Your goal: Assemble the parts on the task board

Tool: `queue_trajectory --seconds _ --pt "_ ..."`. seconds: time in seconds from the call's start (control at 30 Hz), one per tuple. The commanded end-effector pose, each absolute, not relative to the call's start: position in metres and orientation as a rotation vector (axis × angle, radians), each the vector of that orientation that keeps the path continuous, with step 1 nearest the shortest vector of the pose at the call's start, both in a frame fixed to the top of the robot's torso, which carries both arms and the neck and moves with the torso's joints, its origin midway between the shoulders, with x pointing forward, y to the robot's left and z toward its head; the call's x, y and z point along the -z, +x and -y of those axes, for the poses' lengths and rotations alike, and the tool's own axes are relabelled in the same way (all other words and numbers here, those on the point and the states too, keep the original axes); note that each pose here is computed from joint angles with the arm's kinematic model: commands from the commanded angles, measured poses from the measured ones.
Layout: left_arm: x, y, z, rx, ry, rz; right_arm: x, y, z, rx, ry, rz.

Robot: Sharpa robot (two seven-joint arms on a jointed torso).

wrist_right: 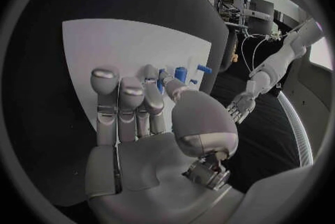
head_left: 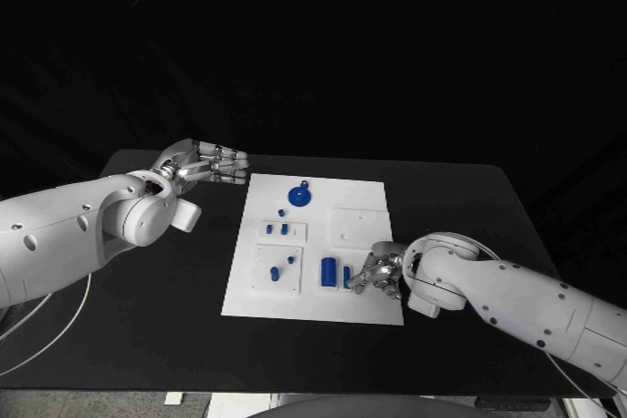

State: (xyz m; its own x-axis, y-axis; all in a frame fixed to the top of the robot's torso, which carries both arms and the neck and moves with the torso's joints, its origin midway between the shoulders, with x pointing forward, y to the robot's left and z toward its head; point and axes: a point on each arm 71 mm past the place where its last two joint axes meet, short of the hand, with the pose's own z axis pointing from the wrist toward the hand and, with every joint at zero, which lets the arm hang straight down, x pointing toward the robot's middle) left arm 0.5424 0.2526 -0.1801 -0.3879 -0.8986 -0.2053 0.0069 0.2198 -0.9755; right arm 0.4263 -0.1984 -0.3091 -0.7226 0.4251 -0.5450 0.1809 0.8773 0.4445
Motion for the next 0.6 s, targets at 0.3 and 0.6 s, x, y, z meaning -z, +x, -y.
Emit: queue_trajectory --seconds 0.3,0.6 --pt "0.1800 0.5418 -0.2504 1.314 -0.844 -1.630 0.3131 0.4262 0.1983 -0.443 0.417 -2.399" --pt "0.1799 0.5417 -0.2508 1.313 -0.842 -1.629 0.3126 0.4278 0.2001 -0.461 0.435 -2.374"
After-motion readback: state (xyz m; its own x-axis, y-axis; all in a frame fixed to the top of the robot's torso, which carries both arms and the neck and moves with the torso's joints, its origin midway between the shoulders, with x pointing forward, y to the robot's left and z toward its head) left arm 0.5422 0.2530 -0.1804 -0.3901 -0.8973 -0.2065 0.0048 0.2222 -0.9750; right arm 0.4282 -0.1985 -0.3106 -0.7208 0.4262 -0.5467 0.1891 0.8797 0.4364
